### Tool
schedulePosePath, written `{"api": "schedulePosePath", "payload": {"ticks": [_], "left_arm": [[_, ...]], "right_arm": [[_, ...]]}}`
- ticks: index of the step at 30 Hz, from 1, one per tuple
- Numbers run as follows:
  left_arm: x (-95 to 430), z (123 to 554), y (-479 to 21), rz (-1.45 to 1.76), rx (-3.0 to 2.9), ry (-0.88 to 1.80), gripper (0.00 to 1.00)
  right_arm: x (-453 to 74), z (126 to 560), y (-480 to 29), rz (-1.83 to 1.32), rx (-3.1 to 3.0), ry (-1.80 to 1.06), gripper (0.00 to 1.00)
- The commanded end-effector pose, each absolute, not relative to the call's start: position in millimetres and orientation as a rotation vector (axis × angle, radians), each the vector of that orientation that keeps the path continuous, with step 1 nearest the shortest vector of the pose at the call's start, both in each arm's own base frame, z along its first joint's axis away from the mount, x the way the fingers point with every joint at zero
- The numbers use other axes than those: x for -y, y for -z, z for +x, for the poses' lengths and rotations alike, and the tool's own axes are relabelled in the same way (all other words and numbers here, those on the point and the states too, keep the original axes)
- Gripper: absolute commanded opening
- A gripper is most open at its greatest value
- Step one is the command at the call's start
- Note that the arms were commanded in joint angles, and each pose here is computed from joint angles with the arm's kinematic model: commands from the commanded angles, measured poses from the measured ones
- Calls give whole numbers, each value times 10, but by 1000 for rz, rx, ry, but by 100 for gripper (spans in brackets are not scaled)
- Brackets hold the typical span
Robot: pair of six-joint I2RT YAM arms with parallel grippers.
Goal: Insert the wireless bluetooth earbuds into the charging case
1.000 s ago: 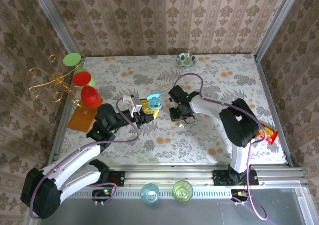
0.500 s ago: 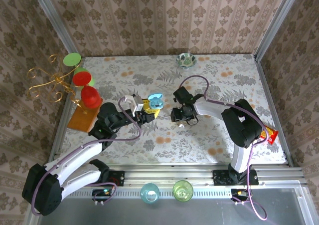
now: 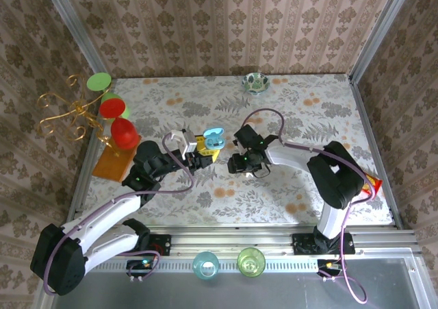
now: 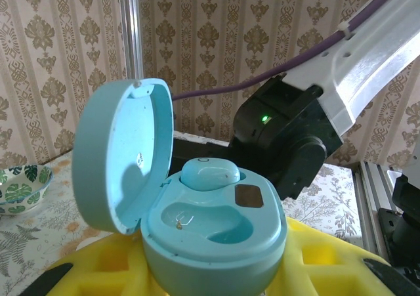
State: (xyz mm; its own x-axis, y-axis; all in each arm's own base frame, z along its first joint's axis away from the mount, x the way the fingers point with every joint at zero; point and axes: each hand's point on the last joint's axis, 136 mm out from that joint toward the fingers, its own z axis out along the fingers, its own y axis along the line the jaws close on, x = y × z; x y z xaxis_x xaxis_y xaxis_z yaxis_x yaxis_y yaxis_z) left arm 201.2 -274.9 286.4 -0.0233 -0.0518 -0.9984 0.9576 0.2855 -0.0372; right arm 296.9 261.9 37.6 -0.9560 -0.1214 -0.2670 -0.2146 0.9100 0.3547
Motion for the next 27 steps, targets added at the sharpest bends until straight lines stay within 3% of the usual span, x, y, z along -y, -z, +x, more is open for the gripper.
{"api": "schedulePosePath", "payload": {"ticks": [1, 10, 27], "left_arm": [[2749, 1976, -3065, 936, -1246, 1038, 20], [2725, 2026, -3068, 907, -1260, 1014, 20], [2722, 2041, -3020, 907, -1274, 1005, 20]], "right_arm": [[-2553, 3041, -569, -342, -2761, -512, 49], [-2520, 3203, -459, -638, -2740, -321, 46], [-2609, 3010, -219, -667, -2843, -351, 42]]}}
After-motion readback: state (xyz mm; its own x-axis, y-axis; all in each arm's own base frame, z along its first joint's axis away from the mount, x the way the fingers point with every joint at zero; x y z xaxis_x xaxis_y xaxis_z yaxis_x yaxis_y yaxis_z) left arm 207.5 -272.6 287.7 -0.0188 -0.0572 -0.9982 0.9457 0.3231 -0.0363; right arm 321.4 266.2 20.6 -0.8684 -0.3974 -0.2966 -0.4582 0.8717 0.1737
